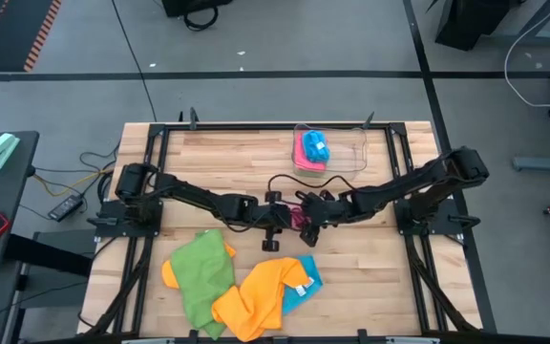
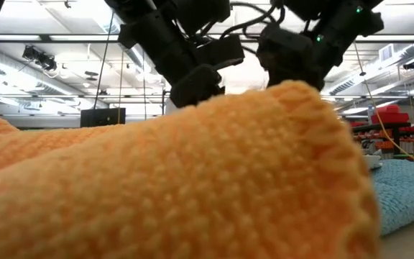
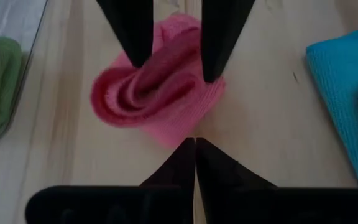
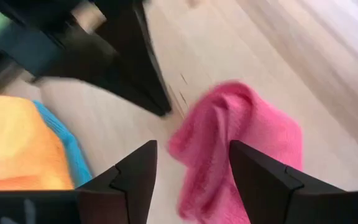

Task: Fold microfiber towels
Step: Fold the pink towel

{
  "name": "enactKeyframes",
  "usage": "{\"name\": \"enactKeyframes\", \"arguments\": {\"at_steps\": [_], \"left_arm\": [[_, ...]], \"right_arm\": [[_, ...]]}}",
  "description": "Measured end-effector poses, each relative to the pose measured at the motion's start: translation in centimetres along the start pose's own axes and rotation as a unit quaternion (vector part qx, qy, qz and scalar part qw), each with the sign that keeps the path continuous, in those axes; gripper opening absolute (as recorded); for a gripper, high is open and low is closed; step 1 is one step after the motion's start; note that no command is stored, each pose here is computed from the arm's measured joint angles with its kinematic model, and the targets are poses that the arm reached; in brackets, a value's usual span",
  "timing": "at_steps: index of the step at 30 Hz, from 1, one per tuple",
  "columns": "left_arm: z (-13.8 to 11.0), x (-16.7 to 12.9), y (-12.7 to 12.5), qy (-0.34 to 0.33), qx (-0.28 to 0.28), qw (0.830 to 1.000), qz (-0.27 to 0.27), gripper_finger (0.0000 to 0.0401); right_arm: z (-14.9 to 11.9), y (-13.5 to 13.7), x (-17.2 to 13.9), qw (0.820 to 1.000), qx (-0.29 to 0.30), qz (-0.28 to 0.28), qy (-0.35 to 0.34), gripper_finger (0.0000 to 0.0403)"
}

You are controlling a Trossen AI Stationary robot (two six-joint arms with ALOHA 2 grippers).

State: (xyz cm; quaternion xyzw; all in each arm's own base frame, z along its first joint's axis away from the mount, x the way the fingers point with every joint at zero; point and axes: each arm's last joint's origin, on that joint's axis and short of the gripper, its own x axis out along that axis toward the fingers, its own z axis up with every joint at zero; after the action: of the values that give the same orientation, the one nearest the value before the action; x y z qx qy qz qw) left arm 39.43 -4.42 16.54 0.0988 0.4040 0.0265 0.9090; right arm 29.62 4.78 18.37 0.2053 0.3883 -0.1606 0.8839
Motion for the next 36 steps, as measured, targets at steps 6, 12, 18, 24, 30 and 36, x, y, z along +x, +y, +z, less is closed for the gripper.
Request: {"name": "enactKeyframes", "arguments": {"at_steps": [6,12,18,24,30,36], "left_arm": [[0.0,0.0,0.1,0.001,0.003,1.000,0.006,0.0013],[0.0,0.0,0.1,-0.001,0.003,1.000,0.008,0.0016],[0.0,0.0,0.1,-0.002,-0.001,1.000,0.010,0.0023],[0.1,0.0,0.1,-0.003,-0.002,1.000,0.010,0.0013],[0.2,0.1,-0.4,-0.010,0.065,0.998,0.007,0.0028],[0.4,0.6,-1.4,-0.034,0.197,0.980,0.005,0.0093]], "right_arm": [[-0.6,0.7,-1.0,1.000,-0.026,0.001,0.003,0.0210],[-0.5,0.7,-3.3,0.994,-0.056,-0.065,-0.060,0.0209],[-2.9,-2.9,-2.4,0.987,-0.035,-0.149,-0.056,0.0209],[-3.9,-4.5,-3.4,0.986,-0.001,-0.150,-0.070,0.0209],[-3.5,-4.3,-4.8,0.991,-0.010,-0.110,-0.079,0.0209],[-4.0,-3.8,-4.5,0.991,-0.026,-0.107,-0.078,0.0209]]}}
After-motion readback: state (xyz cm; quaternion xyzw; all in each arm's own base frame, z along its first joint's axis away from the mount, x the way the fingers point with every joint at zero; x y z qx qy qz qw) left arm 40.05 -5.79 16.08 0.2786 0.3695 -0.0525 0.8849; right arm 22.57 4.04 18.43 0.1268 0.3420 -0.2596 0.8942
